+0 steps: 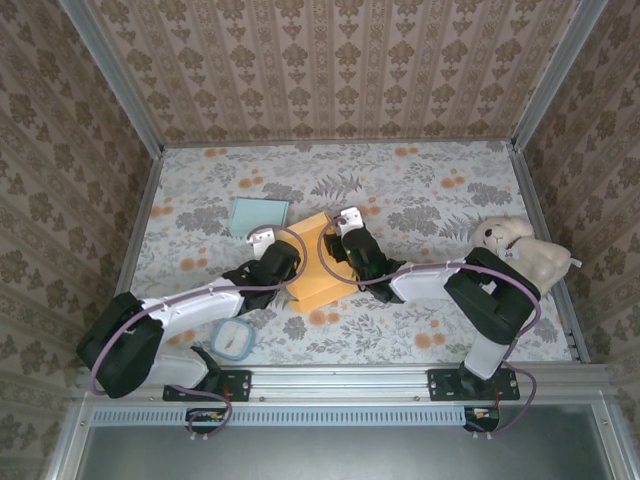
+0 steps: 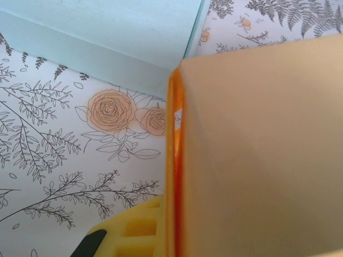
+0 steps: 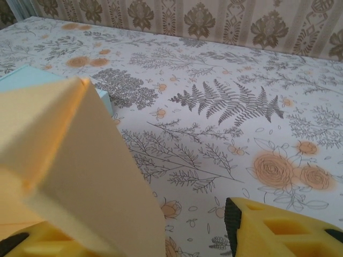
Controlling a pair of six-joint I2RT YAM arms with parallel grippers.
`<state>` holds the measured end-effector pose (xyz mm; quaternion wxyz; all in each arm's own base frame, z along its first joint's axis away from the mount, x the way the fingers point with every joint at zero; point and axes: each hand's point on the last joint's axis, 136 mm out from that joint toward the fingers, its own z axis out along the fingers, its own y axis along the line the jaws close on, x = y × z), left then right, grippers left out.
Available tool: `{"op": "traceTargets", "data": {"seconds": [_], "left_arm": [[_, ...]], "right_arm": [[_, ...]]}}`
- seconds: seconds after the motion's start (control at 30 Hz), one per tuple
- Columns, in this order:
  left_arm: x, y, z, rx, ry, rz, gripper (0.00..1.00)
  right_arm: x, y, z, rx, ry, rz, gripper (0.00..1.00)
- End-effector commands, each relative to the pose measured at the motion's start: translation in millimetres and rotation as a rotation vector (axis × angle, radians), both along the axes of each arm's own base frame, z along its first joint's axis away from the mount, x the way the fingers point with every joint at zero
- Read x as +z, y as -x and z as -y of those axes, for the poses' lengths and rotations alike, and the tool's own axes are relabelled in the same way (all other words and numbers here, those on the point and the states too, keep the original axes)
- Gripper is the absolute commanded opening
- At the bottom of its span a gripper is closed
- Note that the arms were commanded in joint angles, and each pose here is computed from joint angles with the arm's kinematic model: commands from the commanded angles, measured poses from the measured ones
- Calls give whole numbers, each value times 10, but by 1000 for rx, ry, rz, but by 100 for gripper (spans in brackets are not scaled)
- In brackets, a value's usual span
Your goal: Fold the paper box
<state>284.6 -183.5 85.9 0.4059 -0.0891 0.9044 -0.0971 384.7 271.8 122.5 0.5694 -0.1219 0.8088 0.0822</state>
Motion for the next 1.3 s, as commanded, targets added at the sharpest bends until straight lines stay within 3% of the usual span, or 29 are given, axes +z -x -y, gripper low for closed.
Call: {"op": "traceTargets", "data": {"seconds": [0.0, 0.33, 0.53, 0.6, 0.87, 1.07, 1.27], "left_arm": [[-9, -12, -12, 9, -18, -9, 0], [-32, -2, -27, 10, -23, -10, 0], [-47, 5, -88, 34, -33, -12, 0], [-42, 5, -89, 35, -32, -9, 0], [-29, -56, -54, 27, -57, -3, 0], [-9, -108, -42, 24, -83, 6, 0], [17, -154, -85, 21, -114, 11, 0]], "right_arm": [[107, -85, -74, 5, 20, 54, 56], [216, -153, 185, -151, 18, 119, 55], [196, -127, 671, -428, 64, 123, 47], [171, -91, 725, -447, 60, 120, 46], [172, 68, 131, -91, -24, 52, 53], [202, 382, -2, 42, -27, 5, 56], [194, 689, 140, 77, -12, -47, 57]]}}
